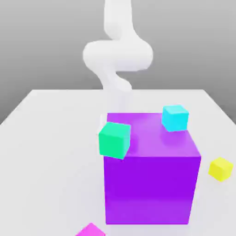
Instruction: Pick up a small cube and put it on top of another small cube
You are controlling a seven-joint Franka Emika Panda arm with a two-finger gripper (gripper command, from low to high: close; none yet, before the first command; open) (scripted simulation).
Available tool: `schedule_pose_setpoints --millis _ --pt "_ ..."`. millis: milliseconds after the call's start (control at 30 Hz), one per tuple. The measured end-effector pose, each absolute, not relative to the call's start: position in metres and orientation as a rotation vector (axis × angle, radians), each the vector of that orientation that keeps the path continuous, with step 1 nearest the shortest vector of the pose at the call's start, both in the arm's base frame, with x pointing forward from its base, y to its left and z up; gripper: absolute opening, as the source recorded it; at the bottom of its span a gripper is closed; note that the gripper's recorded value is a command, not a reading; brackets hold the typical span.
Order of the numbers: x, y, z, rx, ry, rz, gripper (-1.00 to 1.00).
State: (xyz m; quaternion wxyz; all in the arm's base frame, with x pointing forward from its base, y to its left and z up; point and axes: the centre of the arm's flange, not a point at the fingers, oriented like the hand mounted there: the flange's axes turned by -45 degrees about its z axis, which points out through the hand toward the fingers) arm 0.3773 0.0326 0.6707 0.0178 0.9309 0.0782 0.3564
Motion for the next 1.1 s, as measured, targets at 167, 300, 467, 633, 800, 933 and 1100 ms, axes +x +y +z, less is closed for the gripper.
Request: schedule_pose_setpoints --millis 167,300,467,633,800,933,1100 --pt "0.422 0.115 0.569 2.790 0.857 0.839 0.00" --pt "0.428 0.179 0.487 2.636 1.309 0.645 0.00" --pt "0.403 0.251 0.383 2.350 1.847 0.415 0.00" --pt "0.338 0.316 0.283 1.934 2.367 0.200 0.00" --pt "0.273 0.340 0.198 1.537 2.730 0.020 0.00" --pt "0.266 0.343 0.151 1.498 2.764 0.005 0.00" --pt "0.265 0.341 0.132 1.494 2.765 0.000 -1.00"
